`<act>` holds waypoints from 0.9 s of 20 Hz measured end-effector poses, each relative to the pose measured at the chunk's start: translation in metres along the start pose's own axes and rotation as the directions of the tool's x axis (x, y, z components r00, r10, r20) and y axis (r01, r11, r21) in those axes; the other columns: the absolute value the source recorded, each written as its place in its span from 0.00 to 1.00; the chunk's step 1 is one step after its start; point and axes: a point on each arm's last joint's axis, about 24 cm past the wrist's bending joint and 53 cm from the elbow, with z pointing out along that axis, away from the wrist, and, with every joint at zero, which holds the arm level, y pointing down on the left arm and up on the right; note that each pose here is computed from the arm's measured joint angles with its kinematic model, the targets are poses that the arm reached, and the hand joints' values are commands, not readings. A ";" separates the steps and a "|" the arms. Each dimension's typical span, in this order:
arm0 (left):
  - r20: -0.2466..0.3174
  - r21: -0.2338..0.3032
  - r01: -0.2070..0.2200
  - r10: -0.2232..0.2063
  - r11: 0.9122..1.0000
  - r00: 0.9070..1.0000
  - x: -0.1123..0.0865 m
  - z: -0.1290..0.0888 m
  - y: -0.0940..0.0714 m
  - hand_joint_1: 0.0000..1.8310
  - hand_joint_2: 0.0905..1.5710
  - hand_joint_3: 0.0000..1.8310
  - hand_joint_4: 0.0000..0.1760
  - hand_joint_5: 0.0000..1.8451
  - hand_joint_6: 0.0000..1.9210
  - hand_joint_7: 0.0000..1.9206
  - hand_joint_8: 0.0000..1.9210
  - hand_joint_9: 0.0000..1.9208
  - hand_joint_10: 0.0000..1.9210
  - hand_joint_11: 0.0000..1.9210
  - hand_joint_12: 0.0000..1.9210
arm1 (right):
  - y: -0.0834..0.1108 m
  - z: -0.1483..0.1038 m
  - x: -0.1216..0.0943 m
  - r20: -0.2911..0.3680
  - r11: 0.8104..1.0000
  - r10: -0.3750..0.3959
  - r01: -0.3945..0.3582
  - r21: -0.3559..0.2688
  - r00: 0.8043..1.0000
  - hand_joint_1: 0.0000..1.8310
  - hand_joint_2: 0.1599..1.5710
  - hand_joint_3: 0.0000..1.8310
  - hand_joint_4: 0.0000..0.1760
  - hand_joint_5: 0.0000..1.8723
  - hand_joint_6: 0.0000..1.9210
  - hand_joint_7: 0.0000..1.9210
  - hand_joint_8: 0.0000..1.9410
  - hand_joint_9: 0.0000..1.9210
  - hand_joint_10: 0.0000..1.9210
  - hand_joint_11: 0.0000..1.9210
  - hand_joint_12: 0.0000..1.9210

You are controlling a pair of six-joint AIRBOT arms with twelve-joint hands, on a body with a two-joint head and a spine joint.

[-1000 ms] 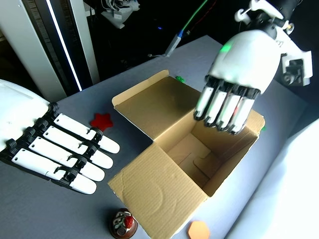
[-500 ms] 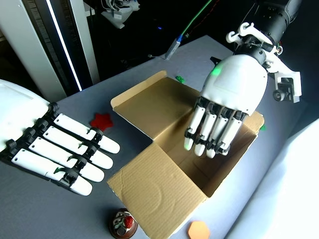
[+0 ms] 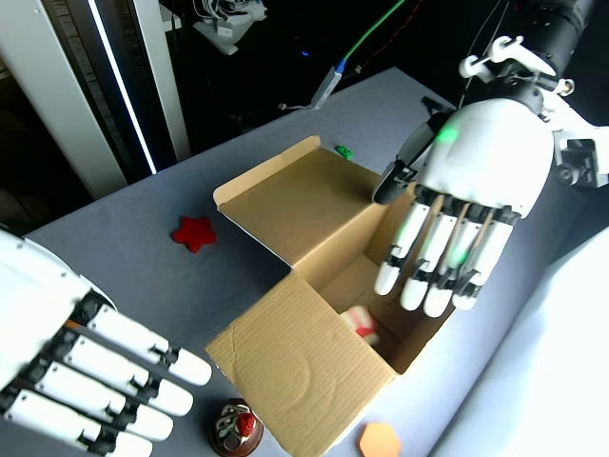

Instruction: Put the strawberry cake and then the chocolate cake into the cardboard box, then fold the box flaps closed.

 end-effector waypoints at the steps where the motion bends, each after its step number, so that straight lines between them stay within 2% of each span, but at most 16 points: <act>1: 0.003 -0.001 0.003 -0.003 1.000 1.000 -0.001 -0.005 0.001 0.13 0.70 0.01 0.20 0.10 0.00 0.15 0.00 0.18 0.01 0.00 0.61 | -0.006 0.005 0.001 0.011 1.000 0.006 -0.006 0.013 1.000 0.61 0.67 0.00 0.14 0.00 0.00 0.02 0.00 0.04 0.00 0.00 0.22; 4: 0.007 -0.002 0.030 -0.030 1.000 1.000 0.002 -0.022 0.001 0.08 0.72 0.01 0.20 0.10 0.00 0.15 0.00 0.18 0.01 0.00 0.59 | -0.017 0.016 0.008 0.010 0.999 -0.001 0.000 0.034 1.000 0.62 0.66 0.00 0.09 0.01 0.00 0.03 0.00 0.05 0.01 0.00 0.26; 5: 0.002 0.004 0.039 -0.039 0.999 0.999 0.006 -0.031 -0.001 0.06 0.72 0.00 0.21 0.10 0.00 0.14 0.00 0.18 0.00 0.00 0.57 | -0.019 0.022 0.008 0.014 0.999 -0.005 0.004 0.035 1.000 0.63 0.65 0.00 0.11 0.01 0.00 0.03 0.00 0.05 0.01 0.00 0.23; 7: -0.014 0.007 0.071 -0.071 0.997 0.997 0.018 -0.045 -0.002 0.05 0.72 0.00 0.20 0.10 0.00 0.13 0.00 0.18 0.00 0.00 0.57 | -0.024 0.033 0.003 0.044 0.999 0.007 -0.009 0.043 0.999 0.63 0.66 0.00 0.16 0.01 0.00 0.02 0.00 0.03 0.01 0.00 0.08; 8: -0.025 0.001 0.081 -0.081 0.997 0.996 0.024 -0.052 -0.001 0.05 0.72 0.00 0.19 0.10 0.00 0.14 0.00 0.17 0.00 0.00 0.56 | -0.027 0.038 0.001 0.054 0.999 0.019 -0.022 0.050 0.998 0.62 0.66 0.00 0.17 0.00 0.00 0.03 0.00 0.04 0.01 0.00 0.11; 10: -0.036 -0.020 0.112 -0.113 0.994 0.993 0.036 -0.070 0.004 0.04 0.72 0.00 0.19 0.10 0.00 0.13 0.00 0.16 0.00 0.00 0.55 | -0.030 0.052 -0.001 0.069 0.998 0.033 -0.036 0.053 0.997 0.62 0.66 0.00 0.16 0.00 0.00 0.02 0.00 0.05 0.01 0.00 0.26; 11: -0.032 -0.026 0.124 -0.125 0.992 0.992 0.038 -0.077 0.006 0.06 0.72 0.00 0.19 0.10 0.00 0.13 0.00 0.17 0.00 0.00 0.55 | -0.030 0.058 0.000 0.072 0.998 0.035 -0.038 0.051 0.997 0.64 0.64 0.00 0.14 0.01 0.00 0.02 0.00 0.06 0.01 0.00 0.31; 12: -0.018 -0.033 0.139 -0.139 0.990 0.990 0.037 -0.085 0.008 0.08 0.72 0.00 0.20 0.10 0.00 0.13 0.00 0.16 0.00 0.00 0.56 | -0.029 0.064 0.002 0.072 0.998 0.035 -0.039 0.047 0.997 0.66 0.63 0.00 0.14 0.02 0.01 0.02 0.00 0.06 0.01 0.00 0.33; 14: 0.005 -0.033 0.171 -0.171 0.985 0.985 0.035 -0.096 0.009 0.09 0.71 0.00 0.21 0.10 0.00 0.13 0.00 0.16 0.00 0.00 0.55 | -0.025 0.073 0.010 0.066 0.999 0.021 -0.024 0.042 0.998 0.67 0.62 0.00 0.15 0.02 0.01 0.03 0.00 0.06 0.01 0.00 0.32; 15: 0.011 -0.042 0.194 -0.193 0.980 0.981 0.040 -0.105 0.012 0.10 0.71 0.00 0.24 0.11 0.00 0.13 0.00 0.16 0.00 0.00 0.54 | -0.025 0.081 0.017 0.059 0.998 0.024 -0.027 0.051 0.998 0.70 0.63 0.00 0.16 0.02 0.00 0.01 0.00 0.04 0.00 0.00 0.28; 16: 0.013 -0.050 0.209 -0.209 0.977 0.978 0.043 -0.111 0.013 0.10 0.71 0.00 0.23 0.11 0.00 0.13 0.00 0.16 0.00 0.00 0.54 | -0.025 0.086 0.021 0.056 0.998 0.039 -0.042 0.055 0.998 0.69 0.64 0.00 0.15 0.01 0.00 0.01 0.00 0.04 0.00 0.00 0.26; 17: 0.010 -0.056 0.233 -0.233 0.971 0.972 0.049 -0.119 0.014 0.09 0.71 0.00 0.26 0.10 0.00 0.13 0.00 0.16 0.00 0.00 0.54 | -0.025 0.092 0.024 0.054 0.997 0.045 -0.048 0.057 0.998 0.68 0.64 0.00 0.16 0.01 0.00 0.01 0.00 0.04 0.00 0.00 0.25; 18: 0.009 -0.064 0.275 -0.275 0.959 0.961 0.056 -0.128 0.017 0.09 0.71 0.00 0.28 0.09 0.00 0.13 0.00 0.16 0.00 0.00 0.54 | -0.025 0.096 0.024 0.061 0.997 0.044 -0.047 0.056 0.997 0.68 0.64 0.00 0.15 0.01 0.00 0.02 0.01 0.05 0.00 0.00 0.25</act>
